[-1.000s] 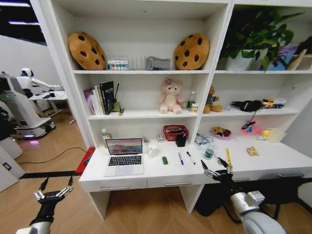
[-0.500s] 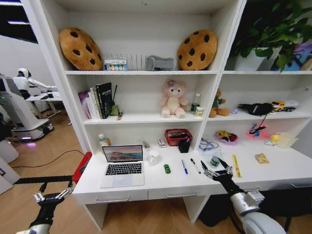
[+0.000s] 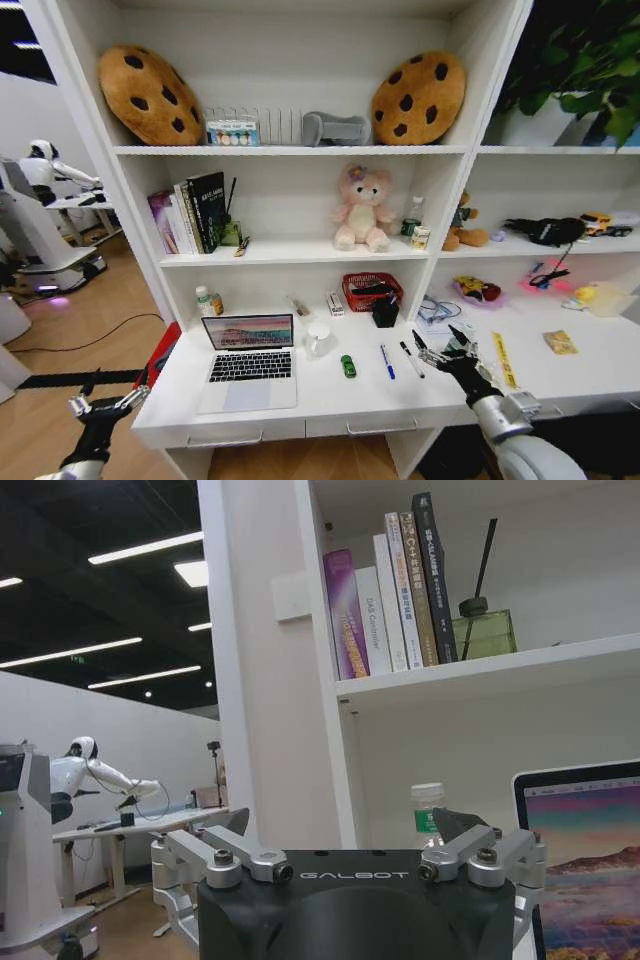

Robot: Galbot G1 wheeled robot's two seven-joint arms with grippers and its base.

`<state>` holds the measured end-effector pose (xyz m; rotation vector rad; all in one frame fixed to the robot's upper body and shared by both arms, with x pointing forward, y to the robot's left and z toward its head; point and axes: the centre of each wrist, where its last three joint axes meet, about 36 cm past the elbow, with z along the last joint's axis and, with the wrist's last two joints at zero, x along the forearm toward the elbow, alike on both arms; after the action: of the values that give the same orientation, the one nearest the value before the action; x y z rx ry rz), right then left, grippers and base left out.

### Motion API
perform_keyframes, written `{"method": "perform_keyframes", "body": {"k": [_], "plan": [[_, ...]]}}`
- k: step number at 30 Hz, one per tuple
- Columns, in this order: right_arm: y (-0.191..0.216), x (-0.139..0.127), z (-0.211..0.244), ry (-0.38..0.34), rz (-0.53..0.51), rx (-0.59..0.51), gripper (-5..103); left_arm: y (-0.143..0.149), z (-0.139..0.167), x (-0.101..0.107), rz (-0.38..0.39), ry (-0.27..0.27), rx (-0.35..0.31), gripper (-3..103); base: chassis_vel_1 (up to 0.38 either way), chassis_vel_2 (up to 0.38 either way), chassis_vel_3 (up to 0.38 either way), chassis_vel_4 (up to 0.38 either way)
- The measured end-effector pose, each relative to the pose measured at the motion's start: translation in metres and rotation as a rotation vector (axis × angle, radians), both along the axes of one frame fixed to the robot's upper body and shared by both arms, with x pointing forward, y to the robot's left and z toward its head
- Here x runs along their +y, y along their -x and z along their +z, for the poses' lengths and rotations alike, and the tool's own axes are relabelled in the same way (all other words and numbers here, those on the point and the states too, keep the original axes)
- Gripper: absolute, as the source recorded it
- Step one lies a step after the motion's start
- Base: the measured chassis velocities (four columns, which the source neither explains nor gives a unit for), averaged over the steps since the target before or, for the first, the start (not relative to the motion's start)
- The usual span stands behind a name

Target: Organize the objects on the table.

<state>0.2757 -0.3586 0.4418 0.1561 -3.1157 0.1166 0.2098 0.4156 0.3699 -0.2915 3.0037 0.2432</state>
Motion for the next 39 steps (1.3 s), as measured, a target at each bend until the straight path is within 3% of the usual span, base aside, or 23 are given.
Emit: {"method": "perform_keyframes", "body": {"k": [16, 20, 22, 24, 26, 28, 31, 37, 39], "plan": [[0.001, 0.001, -0.003, -0.006, -0.006, 0.002, 100, 0.001, 0.000, -0.002, -0.002, -0.002, 0.002, 103, -0.117, 0.116, 0.114, -0.117], [0.002, 0.004, -0.004, -0.015, -0.001, -0.016, 100, 0.002, 0.000, -0.003, -0.004, -0.006, 0.005, 97, -0.094, 0.086, 0.073, -0.068], [0.004, 0.009, -0.006, -0.023, -0.028, -0.023, 100, 0.003, 0.000, -0.003, -0.015, -0.038, 0.010, 88, 0.000, 0.000, 0.000, 0.000], [0.007, 0.011, -0.009, -0.039, -0.056, -0.019, 100, 0.003, 0.001, -0.003, -0.024, -0.052, 0.011, 88, 0.000, 0.000, 0.000, 0.000], [0.017, 0.015, -0.017, -0.064, -0.093, -0.001, 100, 0.001, 0.006, -0.003, -0.056, -0.077, 0.019, 71, 0.000, 0.000, 0.000, 0.000], [0.021, 0.016, -0.021, -0.073, -0.107, 0.005, 100, 0.000, 0.008, -0.003, -0.072, -0.090, 0.024, 71, 0.000, 0.000, 0.000, 0.000], [0.030, 0.021, -0.032, -0.106, -0.144, 0.019, 100, -0.007, 0.020, -0.002, -0.119, -0.125, 0.033, 55, 0.000, 0.000, 0.000, 0.000], [0.034, 0.032, -0.048, -0.138, -0.154, 0.039, 100, -0.016, 0.040, 0.000, -0.181, -0.174, 0.049, 39, 0.000, 0.000, 0.000, 0.000], [0.036, 0.036, -0.056, -0.151, -0.165, 0.046, 100, -0.021, 0.052, 0.002, -0.232, -0.213, 0.065, 28, 0.000, 0.000, 0.000, 0.000]]}}
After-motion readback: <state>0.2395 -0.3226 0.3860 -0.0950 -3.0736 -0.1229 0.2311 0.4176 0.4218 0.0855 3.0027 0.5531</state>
